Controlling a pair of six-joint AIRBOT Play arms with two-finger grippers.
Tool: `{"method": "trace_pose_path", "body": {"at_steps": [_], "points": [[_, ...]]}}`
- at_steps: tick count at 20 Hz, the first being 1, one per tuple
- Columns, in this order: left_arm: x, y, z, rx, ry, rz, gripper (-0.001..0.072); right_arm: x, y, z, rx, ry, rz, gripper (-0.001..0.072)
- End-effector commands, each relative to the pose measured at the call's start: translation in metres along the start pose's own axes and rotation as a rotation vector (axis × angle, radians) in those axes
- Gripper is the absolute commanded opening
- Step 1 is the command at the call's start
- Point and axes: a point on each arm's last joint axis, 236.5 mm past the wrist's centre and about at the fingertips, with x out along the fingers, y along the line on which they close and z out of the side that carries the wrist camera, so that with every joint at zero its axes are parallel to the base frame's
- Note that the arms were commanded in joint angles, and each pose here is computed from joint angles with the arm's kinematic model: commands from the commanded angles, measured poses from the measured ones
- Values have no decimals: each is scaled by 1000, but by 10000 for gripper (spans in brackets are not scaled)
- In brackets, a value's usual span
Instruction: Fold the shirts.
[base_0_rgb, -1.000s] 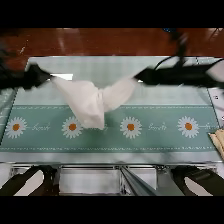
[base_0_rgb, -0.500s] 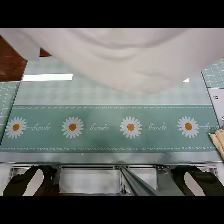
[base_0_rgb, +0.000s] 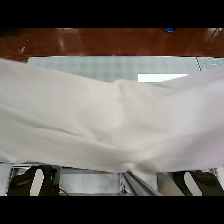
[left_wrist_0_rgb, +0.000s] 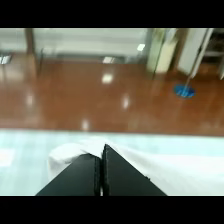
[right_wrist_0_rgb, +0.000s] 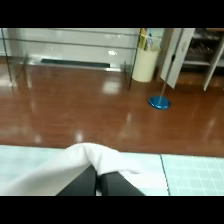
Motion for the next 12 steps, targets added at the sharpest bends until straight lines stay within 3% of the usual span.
{"method": "trace_pose_path", "body": {"at_steps": [1, 7, 12], "points": [[25, 32, -91, -106, 260, 83, 18, 30, -11, -41, 17, 139, -39, 22], [86, 38, -279, -363, 752, -8, 19, 153, 17, -184, 81, 531, 103, 22], [137, 38, -385, -574, 861, -62, 19, 272, 23, -262, 142, 693, 148, 22]]}}
